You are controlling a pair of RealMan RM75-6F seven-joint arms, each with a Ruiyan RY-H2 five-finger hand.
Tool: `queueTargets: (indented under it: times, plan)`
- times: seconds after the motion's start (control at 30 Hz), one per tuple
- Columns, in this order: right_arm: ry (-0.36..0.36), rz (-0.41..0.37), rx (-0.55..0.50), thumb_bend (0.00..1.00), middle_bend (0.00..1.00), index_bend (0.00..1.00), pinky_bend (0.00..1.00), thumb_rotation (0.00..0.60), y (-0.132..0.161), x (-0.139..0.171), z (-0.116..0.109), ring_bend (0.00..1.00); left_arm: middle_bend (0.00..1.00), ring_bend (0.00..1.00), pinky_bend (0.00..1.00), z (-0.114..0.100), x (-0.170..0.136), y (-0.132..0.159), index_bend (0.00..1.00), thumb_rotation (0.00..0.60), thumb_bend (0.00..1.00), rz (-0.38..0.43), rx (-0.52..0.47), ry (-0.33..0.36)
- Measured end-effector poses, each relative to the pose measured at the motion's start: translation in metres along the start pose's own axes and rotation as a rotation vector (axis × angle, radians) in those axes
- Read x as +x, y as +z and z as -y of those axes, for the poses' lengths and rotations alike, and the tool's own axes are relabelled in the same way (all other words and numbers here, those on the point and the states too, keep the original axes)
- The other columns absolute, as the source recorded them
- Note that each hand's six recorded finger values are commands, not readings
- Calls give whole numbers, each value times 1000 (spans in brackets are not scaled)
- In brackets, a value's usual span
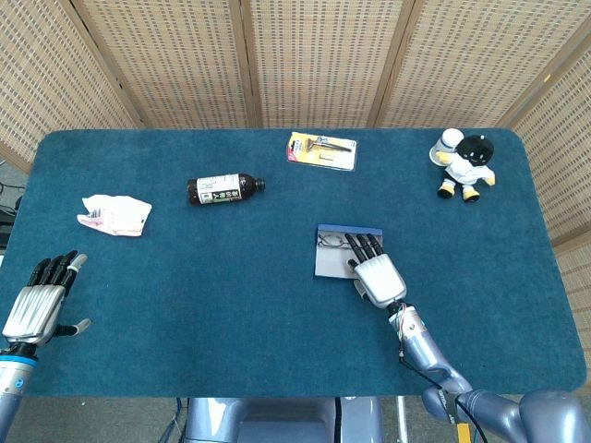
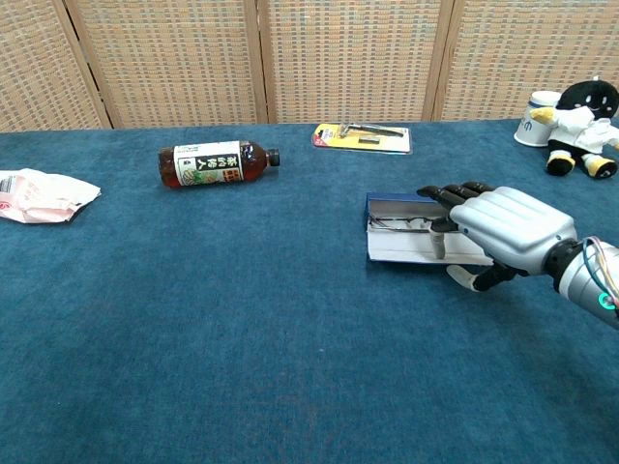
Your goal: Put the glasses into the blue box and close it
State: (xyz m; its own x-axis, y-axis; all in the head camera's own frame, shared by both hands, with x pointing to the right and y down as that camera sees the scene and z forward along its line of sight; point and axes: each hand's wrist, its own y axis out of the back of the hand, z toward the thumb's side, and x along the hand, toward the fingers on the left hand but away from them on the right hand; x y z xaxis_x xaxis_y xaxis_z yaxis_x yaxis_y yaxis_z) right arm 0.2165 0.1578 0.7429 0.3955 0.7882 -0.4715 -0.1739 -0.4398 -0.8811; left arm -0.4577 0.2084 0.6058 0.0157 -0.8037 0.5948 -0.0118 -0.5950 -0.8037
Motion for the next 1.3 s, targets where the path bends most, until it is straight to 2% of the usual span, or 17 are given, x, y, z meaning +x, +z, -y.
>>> queueTargets:
  times: [0.17, 0.5, 0.77, 1.07, 1.3]
  plan:
    - [-28, -5, 4, 670, 0, 662, 62, 600, -3, -1, -5, 0, 0, 0, 0, 0, 0, 0, 0, 600, 0, 1, -2, 0]
    - [-71, -40, 8, 672, 0, 666, 62, 600, -4, 5, -16, 0, 0, 0, 0, 0, -1, 1, 0, 600, 0, 5, -2, 0]
    - [-95, -105, 8, 672, 0, 671, 62, 600, -2, 25, -31, 0, 0, 0, 0, -1, -2, 1, 0, 600, 0, 6, -6, 3]
    - [-93, -180, 45, 672, 0, 675, 62, 600, -2, 57, -38, 0, 0, 0, 0, -1, -3, 2, 0, 600, 0, 11, -2, 3]
    - [-83, -186, 48, 672, 0, 675, 62, 600, -1, 57, -36, 0, 0, 0, 0, 0, -3, 2, 0, 600, 0, 11, 0, 2]
